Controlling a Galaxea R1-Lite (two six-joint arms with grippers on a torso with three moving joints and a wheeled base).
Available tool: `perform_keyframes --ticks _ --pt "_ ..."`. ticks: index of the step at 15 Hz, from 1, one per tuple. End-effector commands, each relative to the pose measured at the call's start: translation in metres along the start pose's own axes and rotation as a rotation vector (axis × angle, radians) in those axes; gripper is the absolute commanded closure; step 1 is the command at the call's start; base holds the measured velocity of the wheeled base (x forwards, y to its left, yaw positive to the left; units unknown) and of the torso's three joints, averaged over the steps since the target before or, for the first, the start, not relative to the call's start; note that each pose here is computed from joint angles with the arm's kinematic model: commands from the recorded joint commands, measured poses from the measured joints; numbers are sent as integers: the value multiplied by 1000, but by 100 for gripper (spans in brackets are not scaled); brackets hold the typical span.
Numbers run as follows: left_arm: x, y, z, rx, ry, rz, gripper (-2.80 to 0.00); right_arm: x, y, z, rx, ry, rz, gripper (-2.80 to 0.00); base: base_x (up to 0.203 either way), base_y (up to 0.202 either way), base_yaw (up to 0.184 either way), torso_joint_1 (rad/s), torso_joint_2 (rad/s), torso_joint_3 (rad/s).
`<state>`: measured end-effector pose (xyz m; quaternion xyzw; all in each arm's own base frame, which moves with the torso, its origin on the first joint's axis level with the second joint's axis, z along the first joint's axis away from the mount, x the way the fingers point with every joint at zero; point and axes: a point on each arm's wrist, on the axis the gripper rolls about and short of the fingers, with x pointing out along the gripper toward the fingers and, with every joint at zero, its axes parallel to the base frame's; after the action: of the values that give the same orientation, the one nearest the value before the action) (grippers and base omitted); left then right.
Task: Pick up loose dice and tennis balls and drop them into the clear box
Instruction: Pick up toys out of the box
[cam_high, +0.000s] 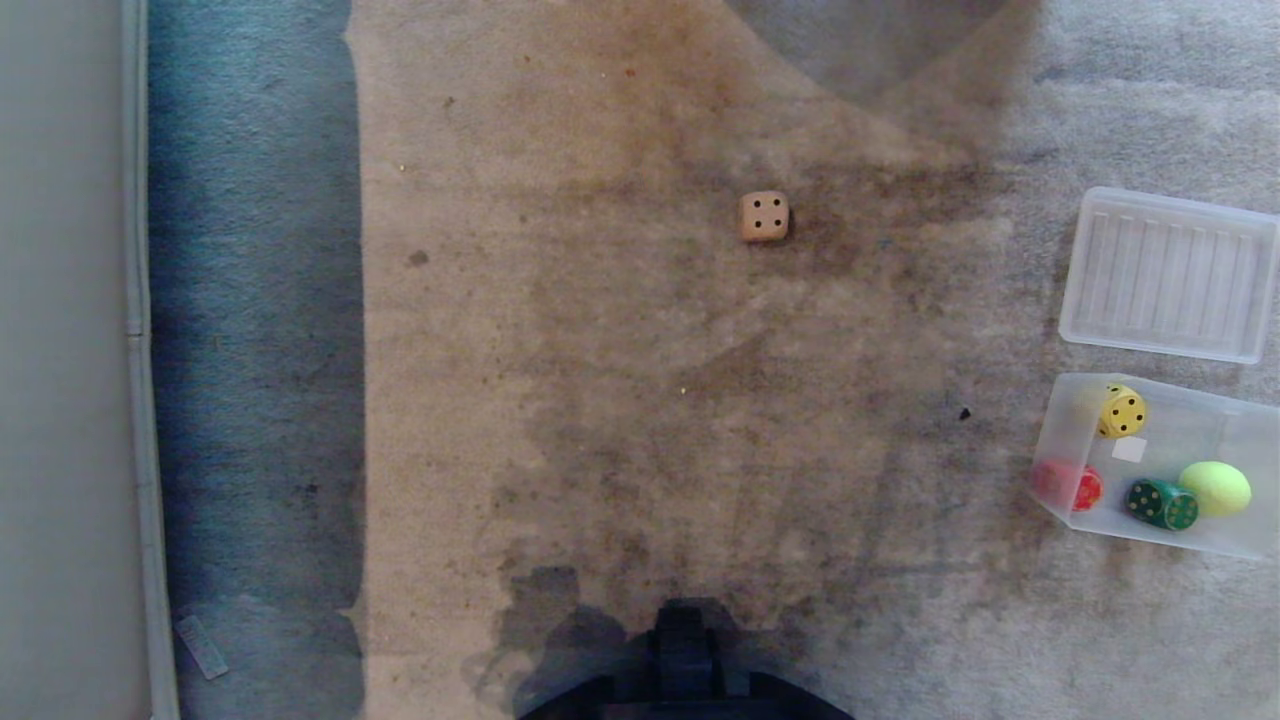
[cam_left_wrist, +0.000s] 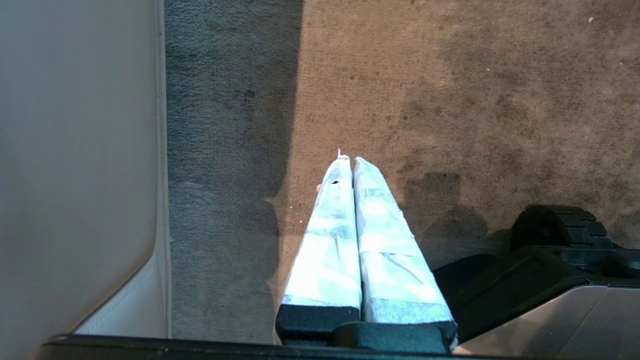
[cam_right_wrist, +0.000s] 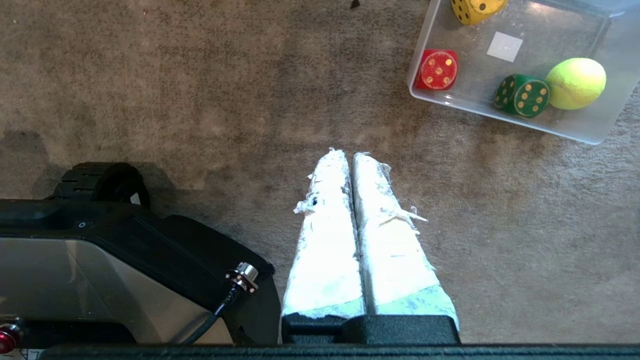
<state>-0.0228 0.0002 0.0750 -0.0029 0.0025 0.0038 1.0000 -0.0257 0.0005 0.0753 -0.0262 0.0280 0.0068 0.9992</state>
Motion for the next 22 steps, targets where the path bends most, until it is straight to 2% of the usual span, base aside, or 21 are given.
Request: perform_keyframes --ticks 1,22 --pt "0 0 0 0 -1 0 0 0 0 0 -1 0 0 0 0 0 0 0 0 0" --pt "0 0 0 4 -1 0 0 0 0 0 -1 0 2 0 0 0 0 0 0 0"
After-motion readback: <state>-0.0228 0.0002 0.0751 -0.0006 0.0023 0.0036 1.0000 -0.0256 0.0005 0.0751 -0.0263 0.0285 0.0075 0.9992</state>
